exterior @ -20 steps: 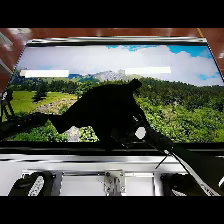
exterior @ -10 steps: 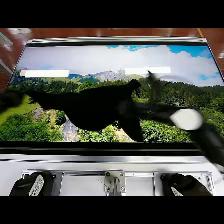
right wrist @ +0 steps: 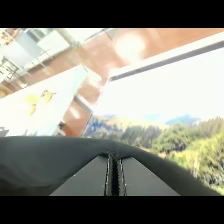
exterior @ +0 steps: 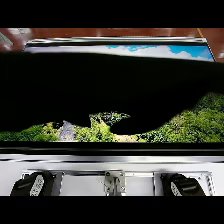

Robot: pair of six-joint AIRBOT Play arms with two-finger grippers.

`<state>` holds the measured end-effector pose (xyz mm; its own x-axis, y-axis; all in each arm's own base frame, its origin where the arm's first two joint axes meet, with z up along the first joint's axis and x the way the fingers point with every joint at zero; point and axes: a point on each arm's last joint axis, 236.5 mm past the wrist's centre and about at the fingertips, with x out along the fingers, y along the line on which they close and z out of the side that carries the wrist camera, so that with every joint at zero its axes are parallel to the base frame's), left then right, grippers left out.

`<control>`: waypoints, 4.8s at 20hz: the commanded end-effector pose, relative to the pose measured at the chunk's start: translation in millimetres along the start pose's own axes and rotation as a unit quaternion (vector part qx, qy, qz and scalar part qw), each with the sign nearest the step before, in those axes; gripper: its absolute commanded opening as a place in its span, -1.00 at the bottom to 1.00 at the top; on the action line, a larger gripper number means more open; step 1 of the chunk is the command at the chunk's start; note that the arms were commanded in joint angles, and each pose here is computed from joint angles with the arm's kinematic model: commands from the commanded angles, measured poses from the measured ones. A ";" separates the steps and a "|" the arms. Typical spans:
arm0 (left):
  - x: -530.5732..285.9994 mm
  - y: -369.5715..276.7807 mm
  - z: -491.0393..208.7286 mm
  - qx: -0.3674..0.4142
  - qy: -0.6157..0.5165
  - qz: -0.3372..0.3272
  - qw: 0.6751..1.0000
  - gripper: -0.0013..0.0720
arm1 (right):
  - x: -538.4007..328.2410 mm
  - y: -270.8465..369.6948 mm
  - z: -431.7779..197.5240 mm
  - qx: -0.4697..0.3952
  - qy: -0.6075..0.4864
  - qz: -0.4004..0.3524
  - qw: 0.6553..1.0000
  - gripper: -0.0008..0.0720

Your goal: Fold the shirts.

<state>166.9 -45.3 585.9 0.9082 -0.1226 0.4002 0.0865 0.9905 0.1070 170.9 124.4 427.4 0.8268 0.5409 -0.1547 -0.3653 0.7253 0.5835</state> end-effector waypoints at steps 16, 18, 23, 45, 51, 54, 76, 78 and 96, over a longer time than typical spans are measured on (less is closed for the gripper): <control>134.9 52.9 -411.7 -0.092 0.427 -0.034 0.899 -0.87 | 218.0 -299.0 -87.9 0.004 0.303 -0.341 0.890 -0.80; 136.1 40.0 -465.8 -0.108 0.476 -0.052 0.871 -0.87 | 259.1 -331.3 -108.0 0.012 0.308 -0.339 0.889 -0.80; 117.9 -14.7 -577.1 -0.154 0.583 -0.098 0.792 -0.87 | 307.0 -389.4 -169.9 0.070 0.339 -0.359 0.867 -0.80; -208.2 -65.6 -657.0 -0.421 0.803 -0.025 0.420 0.82 | 110.5 -446.8 -238.3 0.255 0.464 -0.331 0.781 0.58; -194.0 -74.8 -681.5 -0.446 0.769 0.013 0.459 0.82 | 119.7 -448.4 -237.0 0.261 0.446 -0.325 0.792 0.58; -172.2 -94.4 -686.1 -0.448 0.750 0.000 0.486 0.82 | 119.5 -448.4 -237.0 0.261 0.446 -0.325 0.792 0.88; -72.7 -95.8 -612.7 -0.426 0.667 -0.099 0.603 -0.87 | 192.1 -492.9 -322.0 0.328 0.451 -0.302 0.773 -0.63; -54.2 -91.1 -600.3 -0.414 0.654 -0.115 0.623 -0.87 | 210.2 -471.0 -310.4 0.299 0.461 -0.258 0.795 -0.80; -15.0 -41.2 41.3 0.031 0.013 -0.047 0.998 -0.87 | -97.0 30.0 119.1 -0.262 -0.287 -0.143 0.910 -0.80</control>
<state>194.3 -85.7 595.0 0.9061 -0.3265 0.2691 0.3053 0.9449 0.1184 215.0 54.7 540.2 0.9545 0.2217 0.1993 -0.2487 0.9608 0.1226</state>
